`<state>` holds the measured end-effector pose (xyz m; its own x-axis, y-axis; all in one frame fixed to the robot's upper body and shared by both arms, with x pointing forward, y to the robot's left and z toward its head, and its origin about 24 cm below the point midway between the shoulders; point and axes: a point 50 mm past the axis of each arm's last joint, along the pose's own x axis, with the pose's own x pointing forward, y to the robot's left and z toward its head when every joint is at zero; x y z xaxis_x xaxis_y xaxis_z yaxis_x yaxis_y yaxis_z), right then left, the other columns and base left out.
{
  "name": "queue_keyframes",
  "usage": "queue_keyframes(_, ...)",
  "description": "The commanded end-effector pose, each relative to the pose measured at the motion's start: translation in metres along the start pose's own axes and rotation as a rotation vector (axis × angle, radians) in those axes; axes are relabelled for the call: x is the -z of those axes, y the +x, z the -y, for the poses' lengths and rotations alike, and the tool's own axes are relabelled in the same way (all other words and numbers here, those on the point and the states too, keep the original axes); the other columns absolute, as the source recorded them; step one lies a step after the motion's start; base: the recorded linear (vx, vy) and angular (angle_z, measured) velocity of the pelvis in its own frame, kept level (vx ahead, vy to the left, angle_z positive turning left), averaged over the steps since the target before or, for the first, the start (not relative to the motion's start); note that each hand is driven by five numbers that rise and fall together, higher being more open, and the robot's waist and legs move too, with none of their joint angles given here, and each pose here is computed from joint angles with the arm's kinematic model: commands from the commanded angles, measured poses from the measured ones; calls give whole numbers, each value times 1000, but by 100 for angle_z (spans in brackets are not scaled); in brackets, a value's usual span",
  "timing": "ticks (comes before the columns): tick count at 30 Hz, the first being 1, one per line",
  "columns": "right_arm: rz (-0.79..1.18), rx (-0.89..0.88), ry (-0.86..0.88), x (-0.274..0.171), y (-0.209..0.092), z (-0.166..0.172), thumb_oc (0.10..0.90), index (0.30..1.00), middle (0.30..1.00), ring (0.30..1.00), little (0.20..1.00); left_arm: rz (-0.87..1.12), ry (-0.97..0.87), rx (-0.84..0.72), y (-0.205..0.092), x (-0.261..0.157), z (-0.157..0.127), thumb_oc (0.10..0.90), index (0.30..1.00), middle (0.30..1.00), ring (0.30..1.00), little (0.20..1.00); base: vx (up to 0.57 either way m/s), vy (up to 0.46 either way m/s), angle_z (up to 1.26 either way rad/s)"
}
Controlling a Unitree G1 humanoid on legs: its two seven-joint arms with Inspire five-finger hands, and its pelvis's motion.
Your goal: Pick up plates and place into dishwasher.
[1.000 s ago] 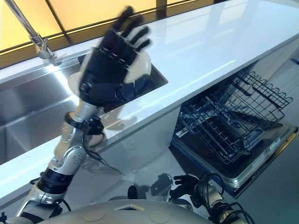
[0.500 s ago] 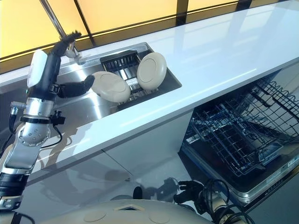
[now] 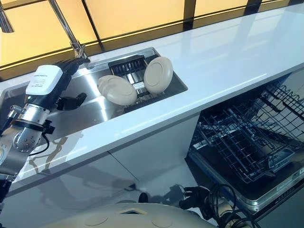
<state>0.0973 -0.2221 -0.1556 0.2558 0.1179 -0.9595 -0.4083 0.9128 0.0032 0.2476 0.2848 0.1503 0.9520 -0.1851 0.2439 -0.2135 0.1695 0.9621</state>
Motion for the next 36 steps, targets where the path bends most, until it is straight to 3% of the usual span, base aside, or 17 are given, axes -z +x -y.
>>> queue_keyframes(1, -33, 8, -81, 3, -7, 17, 800, 900, 900, 900, 900, 7, 138, -140, 24, 8, -50, 800, 900, 900, 900, 900, 31, 26, -1)
queue_keyframes(19, -59, -8, -109, 6, -9, 20, 800, 900, 900, 900, 900, -21, 234, -94, 40, 20, -50, 800, 900, 900, 900, 900, 36, 11, -3)
queue_keyframes(28, -61, -21, -112, 5, -7, 16, 800, 900, 900, 900, 900, -55, 294, -199, 45, 26, -46, 800, 900, 900, 900, 900, 42, -8, -2)
queue_keyframes(36, -70, -24, -109, 7, -7, 16, 800, 900, 900, 900, 900, -49, 342, -117, 48, 22, -32, 800, 900, 900, 900, 900, 32, -13, -5)
